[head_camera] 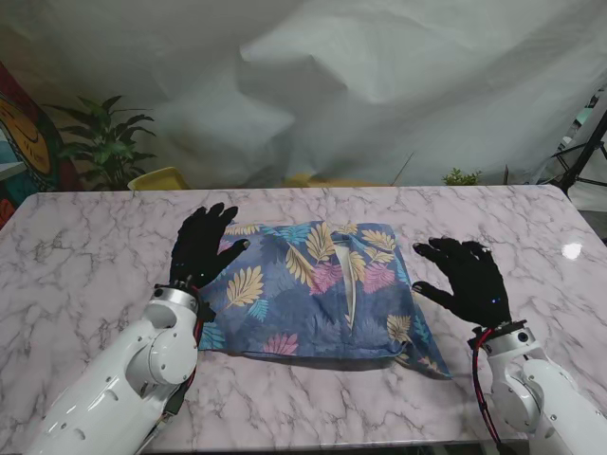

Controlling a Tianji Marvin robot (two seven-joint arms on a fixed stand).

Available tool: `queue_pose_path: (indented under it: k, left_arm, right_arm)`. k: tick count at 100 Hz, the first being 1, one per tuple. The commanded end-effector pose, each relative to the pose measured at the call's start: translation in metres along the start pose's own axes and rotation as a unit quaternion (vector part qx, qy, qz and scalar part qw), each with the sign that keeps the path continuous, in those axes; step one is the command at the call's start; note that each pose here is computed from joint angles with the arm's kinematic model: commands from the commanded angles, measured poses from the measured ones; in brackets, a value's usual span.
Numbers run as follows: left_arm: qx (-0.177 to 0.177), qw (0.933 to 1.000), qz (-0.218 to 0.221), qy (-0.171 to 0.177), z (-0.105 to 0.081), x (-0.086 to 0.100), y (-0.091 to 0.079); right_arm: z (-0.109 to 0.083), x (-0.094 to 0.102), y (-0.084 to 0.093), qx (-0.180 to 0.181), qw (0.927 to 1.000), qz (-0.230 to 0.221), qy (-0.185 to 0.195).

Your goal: Put a pillowcase on a pillow

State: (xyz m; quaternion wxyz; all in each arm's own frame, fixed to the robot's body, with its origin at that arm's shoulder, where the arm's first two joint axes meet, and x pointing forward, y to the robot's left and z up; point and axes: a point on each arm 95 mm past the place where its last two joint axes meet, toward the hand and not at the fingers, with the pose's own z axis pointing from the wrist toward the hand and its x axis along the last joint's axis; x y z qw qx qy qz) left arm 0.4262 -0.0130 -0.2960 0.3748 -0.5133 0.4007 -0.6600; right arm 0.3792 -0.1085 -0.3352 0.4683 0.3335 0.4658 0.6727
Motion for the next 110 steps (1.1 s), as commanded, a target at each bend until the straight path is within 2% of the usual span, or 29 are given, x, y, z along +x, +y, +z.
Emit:
queue_pose_path:
  k: [1,16,30,49,67,110]
  left_arm:
    - [-0.011,0.9998,-0.015,-0.011,-0.007,-0.007,0.007]
    - [-0.003,0.9960,-0.088,-0.020,-0.017,-0.021,0.009]
    - [0.000,0.9924,-0.121,-0.019,-0.025,-0.030,0.011]
    - [-0.034,0.9911,-0.125,-0.028,-0.033,-0.038,0.013]
    - [-0.037,0.9908,-0.126,-0.034,-0.035,-0.040,0.014]
    - [-0.041,0.9903,-0.128,-0.035,-0.037,-0.039,0.016]
  right_arm:
    - [-0.007,-0.001,-0.012,0.013,0.9998,0.001,-0.013]
    - [-0.018,-0.011,-0.030,-0.001,0.9971,0.065,-0.041]
    - [-0.024,-0.014,-0.043,-0.033,0.9919,0.107,-0.060]
    - [-0.028,-0.010,-0.057,-0.039,0.9899,0.118,-0.068]
    - [-0.026,-0.005,-0.069,-0.045,0.9882,0.128,-0.071]
    - [-0.020,-0.003,-0.071,-0.048,0.9879,0.133,-0.063]
